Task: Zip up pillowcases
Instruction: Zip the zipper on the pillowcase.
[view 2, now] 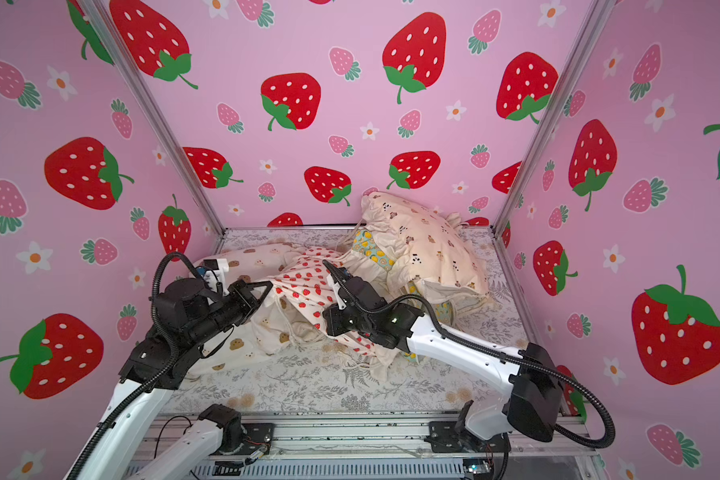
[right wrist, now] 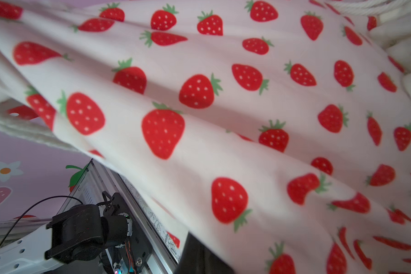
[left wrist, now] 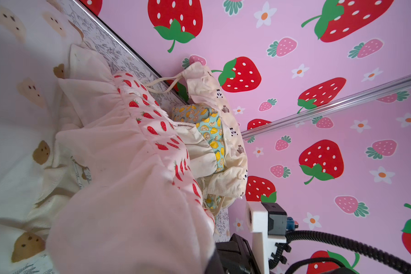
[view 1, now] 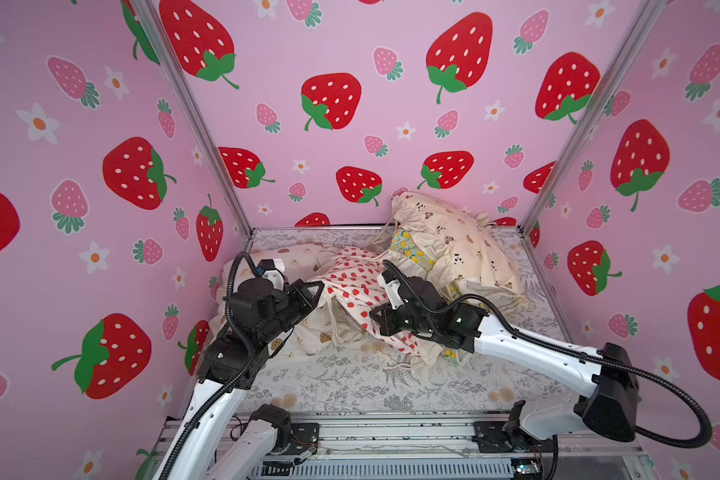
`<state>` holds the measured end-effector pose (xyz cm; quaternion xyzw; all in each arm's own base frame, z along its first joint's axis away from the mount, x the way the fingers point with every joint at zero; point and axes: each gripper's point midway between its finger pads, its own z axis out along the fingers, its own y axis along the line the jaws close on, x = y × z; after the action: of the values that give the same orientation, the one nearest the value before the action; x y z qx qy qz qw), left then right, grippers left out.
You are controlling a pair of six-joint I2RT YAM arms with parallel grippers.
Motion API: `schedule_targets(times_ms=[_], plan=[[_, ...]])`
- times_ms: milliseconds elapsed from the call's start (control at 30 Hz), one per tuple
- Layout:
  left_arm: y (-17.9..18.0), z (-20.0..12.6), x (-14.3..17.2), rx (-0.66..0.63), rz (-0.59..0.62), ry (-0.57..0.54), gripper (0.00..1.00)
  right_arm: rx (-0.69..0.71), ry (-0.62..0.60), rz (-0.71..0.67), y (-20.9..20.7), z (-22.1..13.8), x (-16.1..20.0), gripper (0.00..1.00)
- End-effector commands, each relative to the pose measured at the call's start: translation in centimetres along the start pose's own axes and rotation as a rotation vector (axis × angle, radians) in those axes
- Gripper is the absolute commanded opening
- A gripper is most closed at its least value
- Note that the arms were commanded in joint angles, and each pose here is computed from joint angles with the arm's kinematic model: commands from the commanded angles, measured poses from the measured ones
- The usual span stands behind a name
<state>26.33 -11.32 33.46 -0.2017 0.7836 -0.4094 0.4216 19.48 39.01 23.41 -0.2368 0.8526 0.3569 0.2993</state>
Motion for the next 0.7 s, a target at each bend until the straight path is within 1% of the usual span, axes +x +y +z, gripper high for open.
schedule_targets(times_ms=[0,200,667], plan=[[-2.0,-1.6,-3.0,0.045,0.024,-0.101,0.00,0.053,0.067,0.061,-1.0,-1.2,1.1,0.00],[-1.0,-1.3,-4.0,0.044,-0.032,-0.117,0.00,0.054,0.135,0.084,-1.0,-1.8,2.5,0.00],[0.7,-1.7,-7.0,0.018,-0.112,-0.167,0.00,0.064,0.239,0.138,-1.6,-3.1,5.3,0.00]])
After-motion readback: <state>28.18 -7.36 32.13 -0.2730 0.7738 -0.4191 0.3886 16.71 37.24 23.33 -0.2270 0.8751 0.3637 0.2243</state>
